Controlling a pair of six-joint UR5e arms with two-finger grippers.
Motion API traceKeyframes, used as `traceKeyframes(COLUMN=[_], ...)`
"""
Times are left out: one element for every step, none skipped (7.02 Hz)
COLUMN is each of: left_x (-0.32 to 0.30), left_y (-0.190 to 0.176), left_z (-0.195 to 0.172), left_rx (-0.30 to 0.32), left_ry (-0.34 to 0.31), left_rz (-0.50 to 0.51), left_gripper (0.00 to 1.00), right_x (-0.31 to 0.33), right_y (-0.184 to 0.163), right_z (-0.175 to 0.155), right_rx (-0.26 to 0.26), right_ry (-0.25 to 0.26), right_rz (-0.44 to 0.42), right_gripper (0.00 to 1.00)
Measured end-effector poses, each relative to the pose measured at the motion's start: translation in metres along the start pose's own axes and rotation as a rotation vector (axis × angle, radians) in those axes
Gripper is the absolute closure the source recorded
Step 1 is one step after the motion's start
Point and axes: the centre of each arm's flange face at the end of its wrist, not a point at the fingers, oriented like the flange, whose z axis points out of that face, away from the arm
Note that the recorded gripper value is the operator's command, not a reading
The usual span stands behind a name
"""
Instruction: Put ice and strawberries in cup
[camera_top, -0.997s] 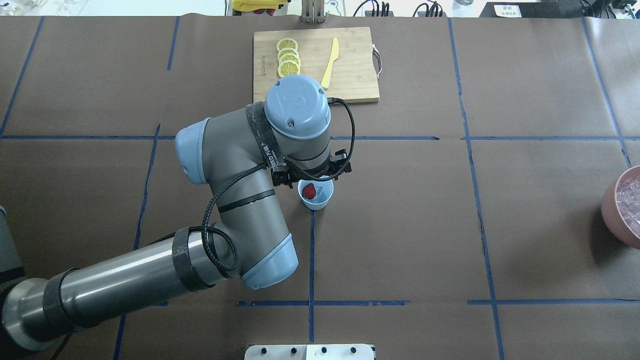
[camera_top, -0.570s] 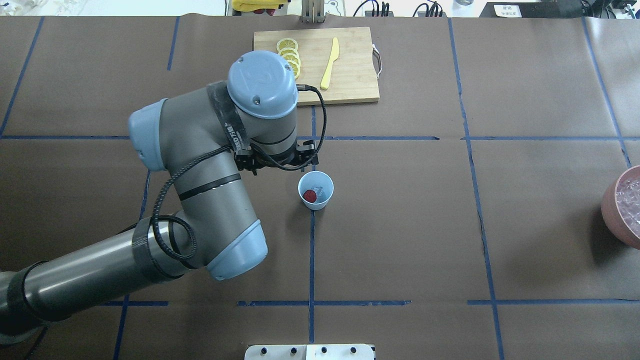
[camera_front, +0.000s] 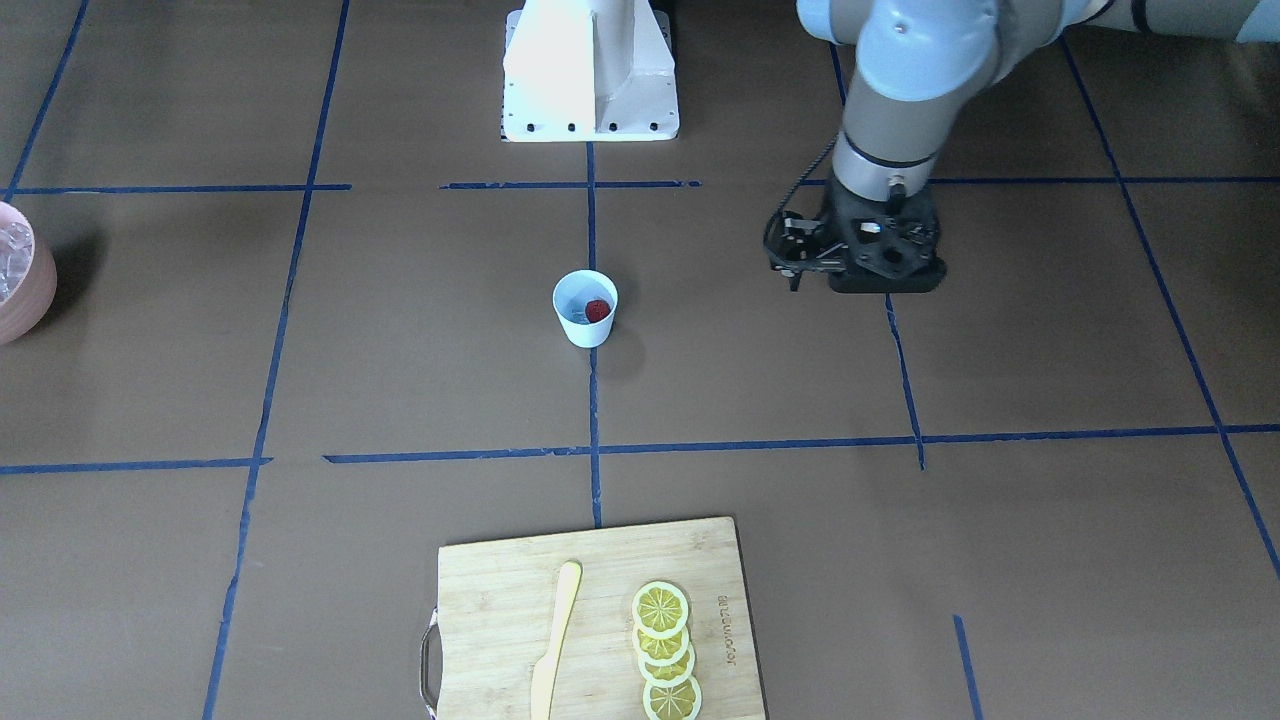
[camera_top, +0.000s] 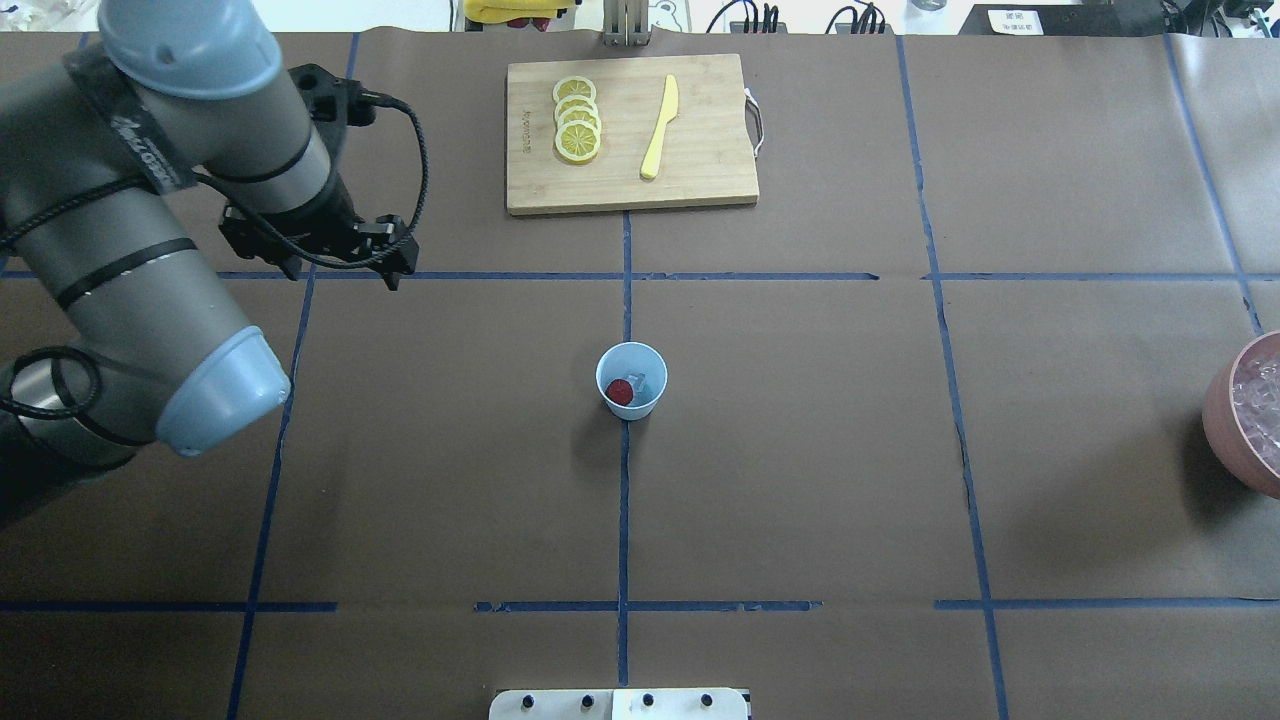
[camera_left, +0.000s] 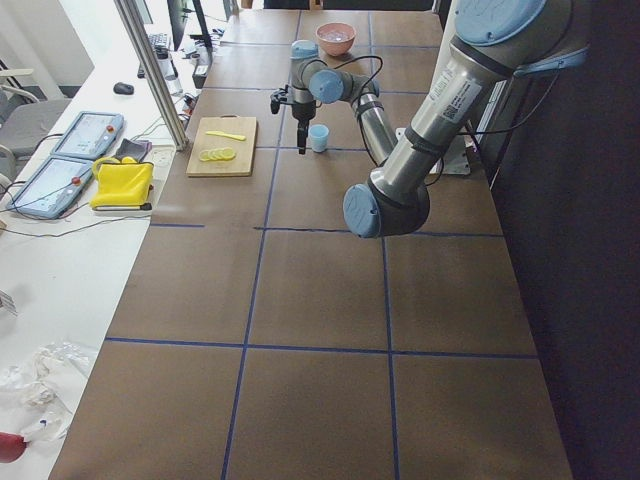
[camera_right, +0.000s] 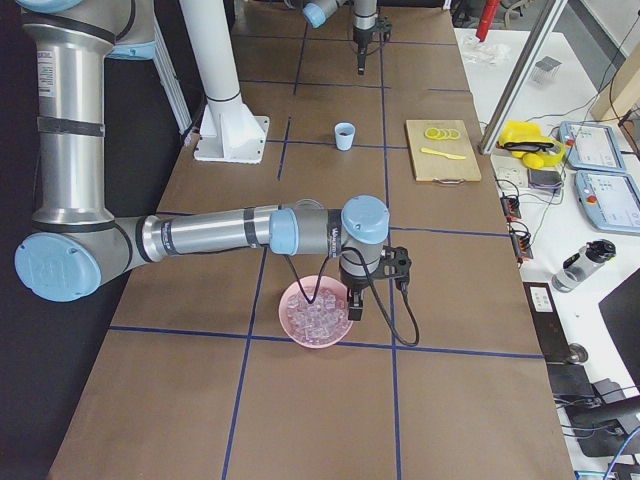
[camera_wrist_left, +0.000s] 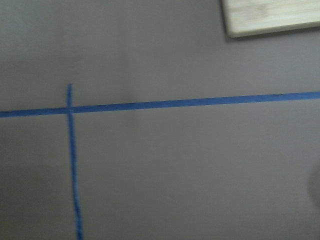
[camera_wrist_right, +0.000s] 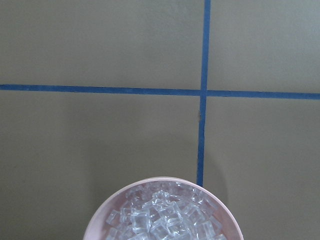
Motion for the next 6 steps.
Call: traceKeyframes(left_x=[-0.044,-0.091,-0.140,-0.196,-0.257,-0.312], left_y=[-0.007,-0.015,-0.023,-0.030,-0.034,-0.032], left_z=[-0.002,-0.002,-0.004,-0.005,-0.007,-0.006], left_rx=[-0.004,-0.008,-0.020,-0.043,-0.064,-0.085], left_ry=[-0.017,-0.043,-0.060,-0.058,-0.048,-0.038], left_rz=[0.040,0.079,0.106,0.119,0.124,0.123], left_gripper=[0.00,0.00,0.00,0.00,0.00,0.00], right_x=[0.015,0.032,0.041,0.044,0.045,0.043], right_y=[0.008,0.015,0.016,0.015,0.015,0.014], right_z=[0.006,0.014,0.019,0.020,0.020,0.018], right_rx=[0.022,0.055,0.075,0.085,0.090,0.095], right_ry=[-0.021,-0.033,-0.037,-0.038,-0.039,-0.040], right_rz=[-0.007,-0.025,-0.036,-0.040,-0.041,-0.042], right_gripper=[0.01,0.01,0.01,0.01,0.01,0.01])
